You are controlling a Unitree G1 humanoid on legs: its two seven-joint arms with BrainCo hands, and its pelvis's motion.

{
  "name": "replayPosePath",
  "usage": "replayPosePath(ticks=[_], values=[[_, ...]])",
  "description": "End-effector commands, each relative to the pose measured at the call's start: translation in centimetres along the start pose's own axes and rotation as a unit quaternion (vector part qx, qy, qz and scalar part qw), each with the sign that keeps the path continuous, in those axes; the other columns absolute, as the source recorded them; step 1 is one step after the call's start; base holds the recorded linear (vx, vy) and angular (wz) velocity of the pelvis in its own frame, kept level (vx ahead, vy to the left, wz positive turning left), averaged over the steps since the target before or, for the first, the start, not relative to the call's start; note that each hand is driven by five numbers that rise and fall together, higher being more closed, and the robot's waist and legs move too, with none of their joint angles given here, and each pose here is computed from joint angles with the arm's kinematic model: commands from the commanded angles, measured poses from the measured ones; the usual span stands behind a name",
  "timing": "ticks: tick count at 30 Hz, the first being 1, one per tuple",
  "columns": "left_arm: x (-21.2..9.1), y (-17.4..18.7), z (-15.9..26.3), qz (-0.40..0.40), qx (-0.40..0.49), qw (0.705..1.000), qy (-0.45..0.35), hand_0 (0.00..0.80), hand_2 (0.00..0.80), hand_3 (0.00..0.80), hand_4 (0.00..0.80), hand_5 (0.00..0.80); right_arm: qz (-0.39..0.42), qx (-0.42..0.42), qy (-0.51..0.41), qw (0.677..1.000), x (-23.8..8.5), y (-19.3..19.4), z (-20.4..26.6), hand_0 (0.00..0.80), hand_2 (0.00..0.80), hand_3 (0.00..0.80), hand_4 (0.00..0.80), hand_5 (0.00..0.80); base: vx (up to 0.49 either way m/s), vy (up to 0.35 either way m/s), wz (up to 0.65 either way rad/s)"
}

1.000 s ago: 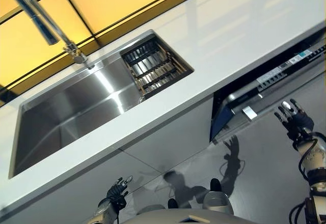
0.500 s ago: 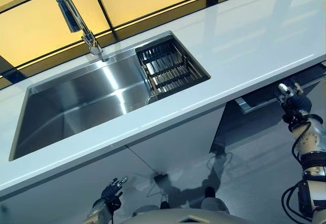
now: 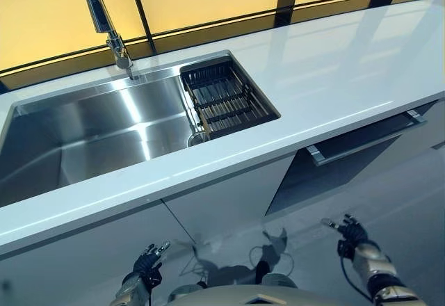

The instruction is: Take plates into dishwasher

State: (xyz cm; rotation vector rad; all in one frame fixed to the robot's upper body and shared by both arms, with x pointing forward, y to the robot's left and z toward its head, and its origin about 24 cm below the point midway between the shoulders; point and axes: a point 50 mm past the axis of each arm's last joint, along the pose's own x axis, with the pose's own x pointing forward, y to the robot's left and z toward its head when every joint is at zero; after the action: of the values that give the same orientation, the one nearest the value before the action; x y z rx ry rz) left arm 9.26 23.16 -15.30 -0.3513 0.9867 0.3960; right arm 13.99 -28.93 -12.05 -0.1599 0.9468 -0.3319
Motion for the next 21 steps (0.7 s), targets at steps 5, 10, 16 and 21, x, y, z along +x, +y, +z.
replayPosePath(ticks=[5,10,16,21], values=[[0.8,-1.1,1.5,-0.008,-0.019,1.0,-0.019,0.0,0.0,0.0,0.0,0.0,0.102,-0.087,-0.014,0.991,0.0,4.9,-0.2,0.0,0.0,0.0,0.0,0.0,0.02,0.059,0.18],[0.9,-2.0,0.7,-0.025,-0.005,1.0,0.003,0.0,0.0,0.0,0.0,0.0,0.15,-0.11,-0.008,0.983,-0.4,6.6,-0.8,0.0,0.0,0.0,0.0,0.0,0.022,0.045,0.19],[1.0,-2.6,0.7,-0.034,0.006,0.999,0.014,0.0,0.0,0.0,0.0,0.0,0.177,-0.127,0.0,0.976,-0.7,7.6,-1.3,0.0,0.0,0.0,0.0,0.0,0.022,0.028,0.16],[1.0,-2.6,0.7,-0.036,0.005,0.999,0.015,0.0,0.0,0.0,0.0,0.0,0.175,-0.125,-0.001,0.977,-0.7,7.8,-1.2,0.0,0.0,0.0,0.0,0.0,0.022,0.003,0.08]])
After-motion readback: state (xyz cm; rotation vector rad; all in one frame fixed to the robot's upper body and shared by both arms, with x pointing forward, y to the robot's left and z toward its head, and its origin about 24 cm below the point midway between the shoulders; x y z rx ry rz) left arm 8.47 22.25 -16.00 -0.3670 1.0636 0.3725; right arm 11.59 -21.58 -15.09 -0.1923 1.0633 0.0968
